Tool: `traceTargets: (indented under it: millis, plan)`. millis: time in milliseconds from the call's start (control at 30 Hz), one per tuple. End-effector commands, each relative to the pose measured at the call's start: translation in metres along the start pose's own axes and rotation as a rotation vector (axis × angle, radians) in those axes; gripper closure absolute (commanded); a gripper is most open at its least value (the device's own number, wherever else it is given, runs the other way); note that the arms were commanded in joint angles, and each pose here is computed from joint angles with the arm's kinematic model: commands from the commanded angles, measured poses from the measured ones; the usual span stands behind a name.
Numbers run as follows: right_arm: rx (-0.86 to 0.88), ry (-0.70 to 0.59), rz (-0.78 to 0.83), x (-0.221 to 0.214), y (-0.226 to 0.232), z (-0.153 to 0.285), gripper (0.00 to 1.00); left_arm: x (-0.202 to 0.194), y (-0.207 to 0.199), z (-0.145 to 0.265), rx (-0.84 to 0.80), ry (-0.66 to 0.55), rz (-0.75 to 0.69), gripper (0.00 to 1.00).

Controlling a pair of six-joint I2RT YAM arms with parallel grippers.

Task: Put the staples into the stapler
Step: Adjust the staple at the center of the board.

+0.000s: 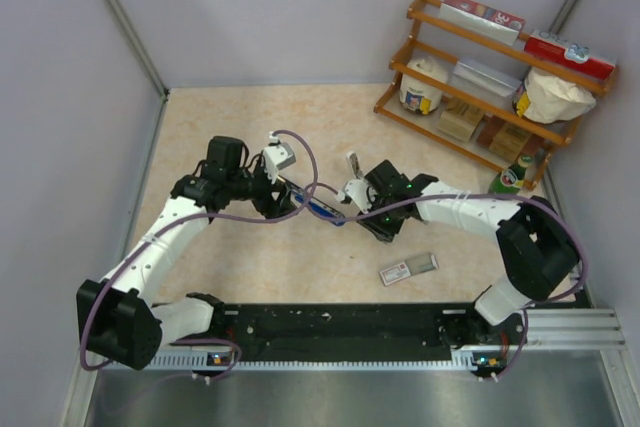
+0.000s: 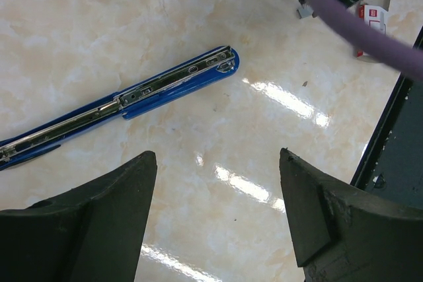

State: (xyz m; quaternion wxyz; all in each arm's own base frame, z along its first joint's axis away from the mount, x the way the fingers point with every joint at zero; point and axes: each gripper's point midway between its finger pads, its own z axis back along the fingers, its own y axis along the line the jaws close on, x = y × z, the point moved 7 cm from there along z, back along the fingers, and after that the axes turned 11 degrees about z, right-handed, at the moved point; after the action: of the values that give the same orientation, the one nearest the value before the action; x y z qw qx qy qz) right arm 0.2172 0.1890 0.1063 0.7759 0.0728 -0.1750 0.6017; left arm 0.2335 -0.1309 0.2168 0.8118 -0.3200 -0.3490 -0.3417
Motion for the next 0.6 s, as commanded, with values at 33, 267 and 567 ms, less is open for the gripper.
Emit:
traceTargets:
  millis: [33,267,567]
  plan:
    - [-0.076,-0.231,0.025,0.013,-0.020,0.011,0.62,0.009,-0.001,0.007,0.009,-0.052,-0.040,0.21]
    - [-0.029,-0.288,0.018,0.006,-0.007,0.001,0.65,0.009,-0.003,0.009,0.004,-0.058,-0.048,0.20]
    - [-0.012,-0.230,-0.007,-0.001,-0.004,0.000,0.69,0.007,-0.003,0.008,-0.003,-0.062,-0.047,0.19]
